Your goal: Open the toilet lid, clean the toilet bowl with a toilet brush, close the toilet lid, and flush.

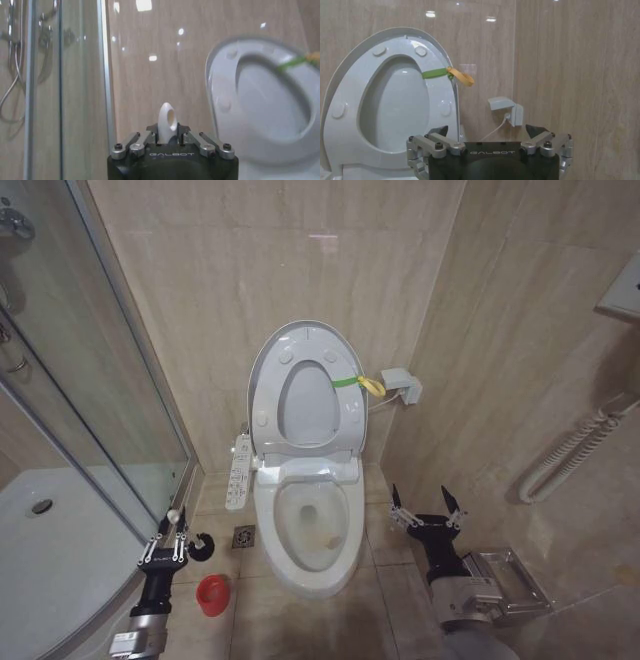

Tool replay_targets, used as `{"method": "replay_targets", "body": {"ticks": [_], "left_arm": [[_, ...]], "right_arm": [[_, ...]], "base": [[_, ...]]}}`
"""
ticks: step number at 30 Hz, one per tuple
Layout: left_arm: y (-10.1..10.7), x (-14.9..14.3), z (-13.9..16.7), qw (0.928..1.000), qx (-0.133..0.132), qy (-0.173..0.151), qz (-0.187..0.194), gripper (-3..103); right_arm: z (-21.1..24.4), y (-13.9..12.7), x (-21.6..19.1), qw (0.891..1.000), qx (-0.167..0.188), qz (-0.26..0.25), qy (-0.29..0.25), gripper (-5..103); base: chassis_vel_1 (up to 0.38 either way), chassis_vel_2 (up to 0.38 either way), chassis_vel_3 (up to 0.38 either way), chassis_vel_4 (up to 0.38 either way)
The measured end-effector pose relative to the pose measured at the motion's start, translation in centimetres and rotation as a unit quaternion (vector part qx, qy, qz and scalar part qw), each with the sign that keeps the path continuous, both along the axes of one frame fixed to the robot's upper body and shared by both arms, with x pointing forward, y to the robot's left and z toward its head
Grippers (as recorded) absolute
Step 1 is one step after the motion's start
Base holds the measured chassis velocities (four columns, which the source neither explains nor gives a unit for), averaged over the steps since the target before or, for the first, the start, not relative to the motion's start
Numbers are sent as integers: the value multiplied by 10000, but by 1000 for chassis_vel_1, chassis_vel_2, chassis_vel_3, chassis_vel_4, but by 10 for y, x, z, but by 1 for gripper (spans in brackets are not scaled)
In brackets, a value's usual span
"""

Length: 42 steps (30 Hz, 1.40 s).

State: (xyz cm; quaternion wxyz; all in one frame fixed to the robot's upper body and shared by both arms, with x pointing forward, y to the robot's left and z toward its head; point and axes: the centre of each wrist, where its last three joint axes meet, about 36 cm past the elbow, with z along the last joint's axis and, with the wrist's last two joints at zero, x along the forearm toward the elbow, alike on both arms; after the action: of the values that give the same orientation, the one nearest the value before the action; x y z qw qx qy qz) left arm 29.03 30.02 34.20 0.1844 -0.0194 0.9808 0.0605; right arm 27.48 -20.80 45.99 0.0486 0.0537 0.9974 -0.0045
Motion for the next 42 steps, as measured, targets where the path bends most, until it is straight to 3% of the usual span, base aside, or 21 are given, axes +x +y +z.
{"method": "replay_targets", "body": {"ticks": [11,17,26,29,42], "left_arm": [[-27,-30,59,9985,-91,-415,-331,25],[-32,-27,81,9956,-210,-685,-604,24],[-25,4,106,9860,-393,-1115,-1172,24],[-16,31,106,9822,-420,-1169,-1406,24],[-35,99,76,9743,-513,-921,-1989,24]], "right_arm": [[0,0,0,10000,0,0,0,100],[0,0,0,10000,0,0,0,100],[0,0,0,10000,0,0,0,100],[0,0,0,10000,0,0,0,100],[0,0,0,10000,0,1,0,100]], "base": [[0,0,0,0],[0,0,0,0],[0,0,0,0],[0,0,0,0],[0,0,0,0]]}}
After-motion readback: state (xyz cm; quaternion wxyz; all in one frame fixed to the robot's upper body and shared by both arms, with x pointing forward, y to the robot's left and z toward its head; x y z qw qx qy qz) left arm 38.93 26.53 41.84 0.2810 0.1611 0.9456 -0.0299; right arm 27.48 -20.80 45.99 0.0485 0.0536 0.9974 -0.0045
